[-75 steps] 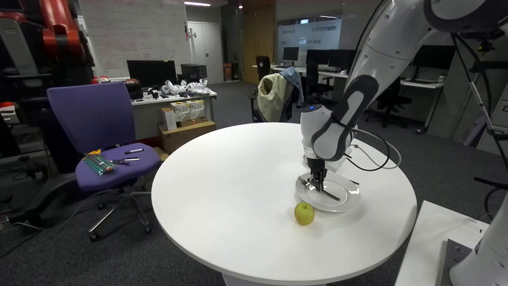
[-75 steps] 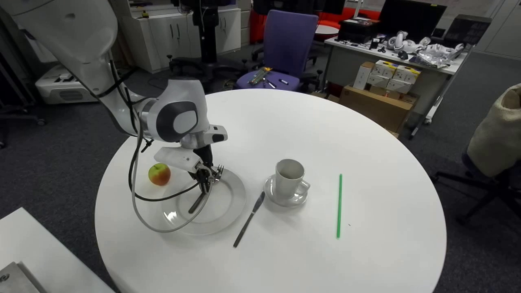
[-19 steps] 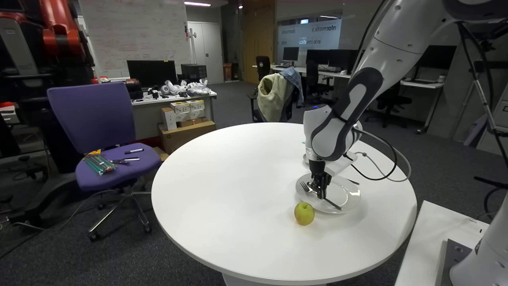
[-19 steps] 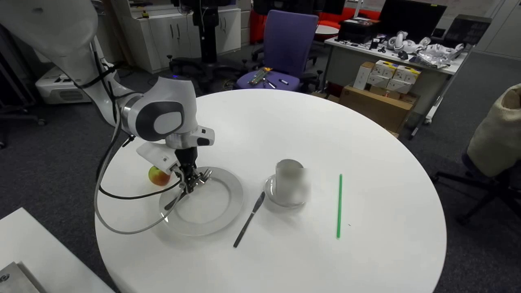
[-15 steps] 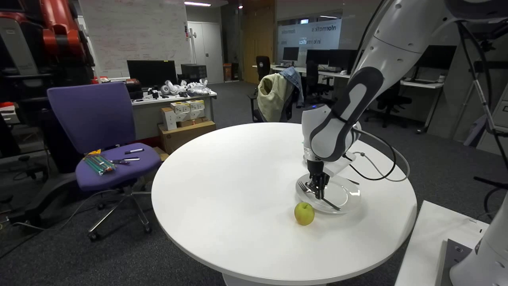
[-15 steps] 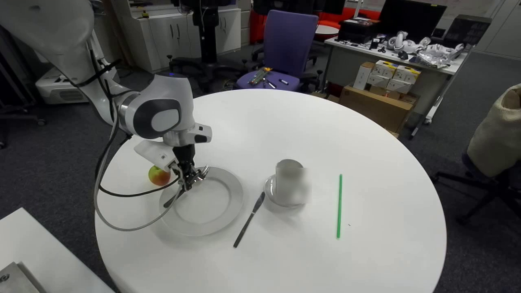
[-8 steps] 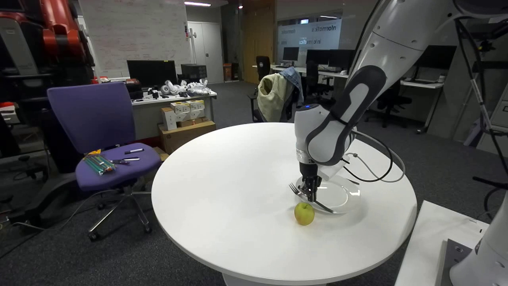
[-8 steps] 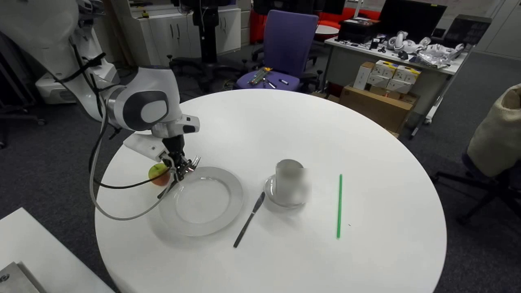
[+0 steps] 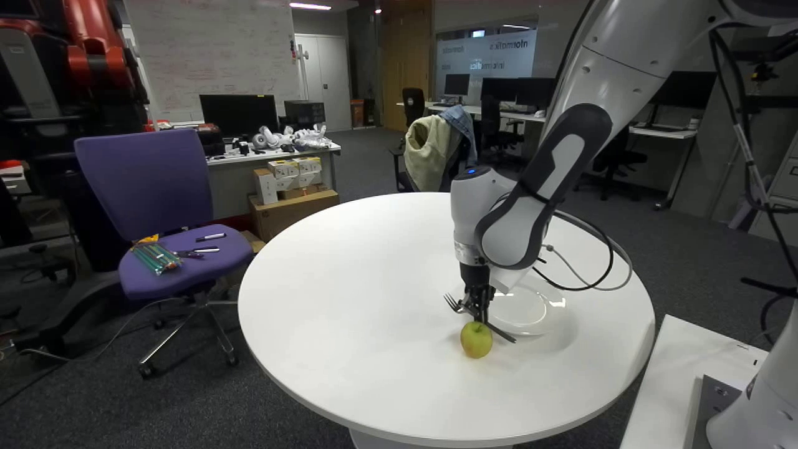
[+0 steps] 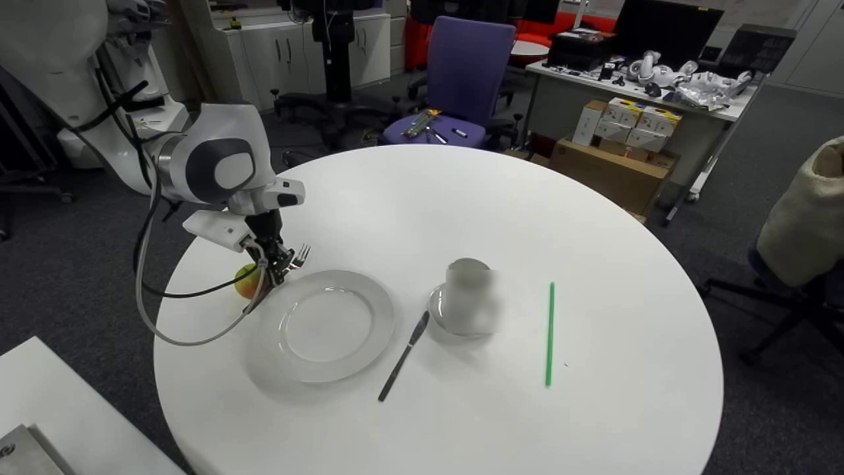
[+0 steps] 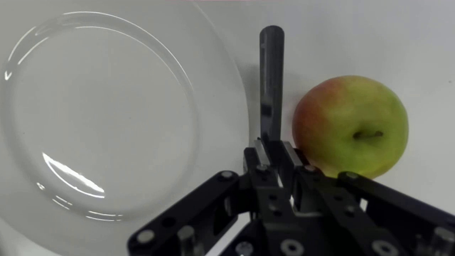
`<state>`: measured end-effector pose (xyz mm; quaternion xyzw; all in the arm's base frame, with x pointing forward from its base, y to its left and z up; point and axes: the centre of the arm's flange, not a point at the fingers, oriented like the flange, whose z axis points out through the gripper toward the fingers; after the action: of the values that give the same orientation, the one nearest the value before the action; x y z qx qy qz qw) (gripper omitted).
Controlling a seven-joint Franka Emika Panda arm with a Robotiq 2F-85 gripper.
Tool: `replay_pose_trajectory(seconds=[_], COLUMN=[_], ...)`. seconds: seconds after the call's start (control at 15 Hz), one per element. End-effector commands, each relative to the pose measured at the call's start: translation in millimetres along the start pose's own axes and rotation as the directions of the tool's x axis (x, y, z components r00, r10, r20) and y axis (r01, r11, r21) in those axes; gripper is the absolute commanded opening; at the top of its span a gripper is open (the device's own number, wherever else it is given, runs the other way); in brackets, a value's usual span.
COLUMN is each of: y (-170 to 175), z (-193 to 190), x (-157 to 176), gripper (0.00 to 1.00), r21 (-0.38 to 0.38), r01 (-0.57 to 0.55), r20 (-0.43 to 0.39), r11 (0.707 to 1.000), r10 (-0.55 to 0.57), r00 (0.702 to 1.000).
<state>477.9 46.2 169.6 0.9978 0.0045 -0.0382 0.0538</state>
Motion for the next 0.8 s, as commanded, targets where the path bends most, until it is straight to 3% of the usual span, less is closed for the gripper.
replay_pose_trajectory(seconds=[0.0,0.73], y=[-9,-13], z=[-7,19], x=[-9,-7], gripper=[0.03,0.03], r21=[-0.005,-0.021], r01=[-0.007,-0.005], r20=[-0.010,0.030], r11=[1.000,1.000], r10=[0.007,0.006], r00=[1.000,1.000])
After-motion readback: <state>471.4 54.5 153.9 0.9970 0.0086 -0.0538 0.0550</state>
